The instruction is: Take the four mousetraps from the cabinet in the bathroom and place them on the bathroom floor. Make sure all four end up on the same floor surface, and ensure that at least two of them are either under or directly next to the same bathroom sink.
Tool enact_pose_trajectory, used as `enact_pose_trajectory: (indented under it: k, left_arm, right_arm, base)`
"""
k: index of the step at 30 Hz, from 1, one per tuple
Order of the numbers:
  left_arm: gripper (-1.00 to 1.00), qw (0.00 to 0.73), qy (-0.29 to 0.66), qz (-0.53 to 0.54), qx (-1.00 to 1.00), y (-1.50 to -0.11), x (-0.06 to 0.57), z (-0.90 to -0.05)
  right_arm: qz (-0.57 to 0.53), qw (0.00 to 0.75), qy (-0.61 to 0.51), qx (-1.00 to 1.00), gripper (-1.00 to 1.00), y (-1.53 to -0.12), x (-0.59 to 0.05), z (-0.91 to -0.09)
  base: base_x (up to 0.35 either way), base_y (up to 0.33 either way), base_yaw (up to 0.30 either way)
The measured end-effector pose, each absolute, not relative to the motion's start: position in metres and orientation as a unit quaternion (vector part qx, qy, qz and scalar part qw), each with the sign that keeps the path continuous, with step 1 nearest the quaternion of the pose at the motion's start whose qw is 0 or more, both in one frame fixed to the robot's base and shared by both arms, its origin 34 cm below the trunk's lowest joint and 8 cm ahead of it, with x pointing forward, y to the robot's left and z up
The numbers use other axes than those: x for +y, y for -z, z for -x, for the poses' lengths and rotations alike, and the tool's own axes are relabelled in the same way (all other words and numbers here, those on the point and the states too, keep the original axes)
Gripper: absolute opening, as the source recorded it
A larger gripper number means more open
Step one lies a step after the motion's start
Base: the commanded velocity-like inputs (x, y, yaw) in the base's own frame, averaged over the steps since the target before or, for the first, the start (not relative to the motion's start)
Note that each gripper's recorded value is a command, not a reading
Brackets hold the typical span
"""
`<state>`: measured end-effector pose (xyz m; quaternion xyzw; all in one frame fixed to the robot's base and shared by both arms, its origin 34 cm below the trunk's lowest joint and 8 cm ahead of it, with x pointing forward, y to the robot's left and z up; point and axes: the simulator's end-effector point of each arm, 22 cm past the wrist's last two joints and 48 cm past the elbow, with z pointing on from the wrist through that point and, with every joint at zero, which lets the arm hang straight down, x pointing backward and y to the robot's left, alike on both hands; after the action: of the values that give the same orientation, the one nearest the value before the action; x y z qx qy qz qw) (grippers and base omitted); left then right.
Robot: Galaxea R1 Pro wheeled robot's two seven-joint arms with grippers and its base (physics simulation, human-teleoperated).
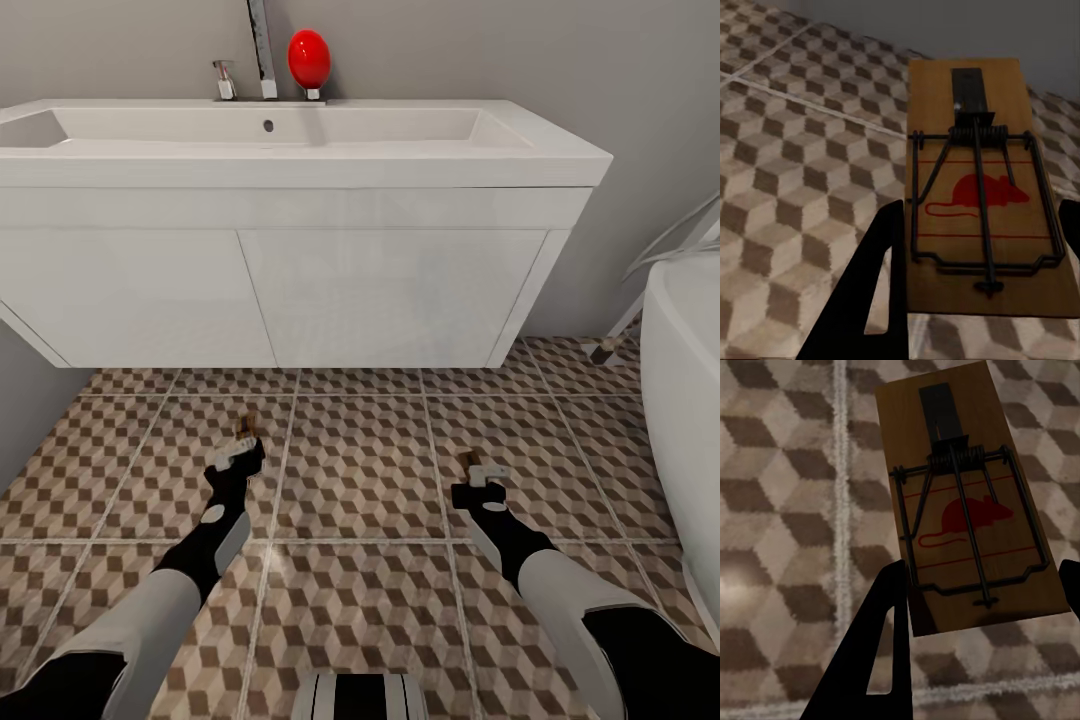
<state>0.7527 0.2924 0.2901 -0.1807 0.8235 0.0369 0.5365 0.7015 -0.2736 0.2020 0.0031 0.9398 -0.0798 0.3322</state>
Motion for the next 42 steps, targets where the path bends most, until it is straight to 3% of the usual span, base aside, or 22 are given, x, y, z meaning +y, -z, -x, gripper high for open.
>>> enact_pose_trajectory:
  k: [7, 15, 23, 42]
  left_arm:
    - [-1.00, 0.454, -0.023, 0.222, 0.863, -0.258, 0.287, -0.736]
    - [-1.00, 0.410, -0.033, 0.096, 0.907, -0.245, 0.253, -0.733]
    - [-1.00, 0.403, -0.021, 0.037, 0.914, -0.247, 0.234, -0.737]
    - [-1.00, 0.399, -0.001, 0.023, 0.917, -0.243, 0.201, -0.735]
  right_arm:
    - [-0.003, 0.340, 0.078, 0.937, -1.00, -0.207, -0.272, -0.707]
    - [-0.007, 0.363, 0.077, 0.929, -1.00, -0.225, -0.269, -0.728]
    - [-0.010, 0.354, 0.081, 0.932, -1.00, -0.224, -0.272, -0.727]
    - [-0.010, 0.344, 0.081, 0.935, -1.00, -0.214, -0.273, -0.719]
  base:
    - [0.000, 0.000, 0.000]
    - [0.000, 0.000, 0.000]
    - [0.000, 0.000, 0.000]
    - [0.000, 0.000, 0.000]
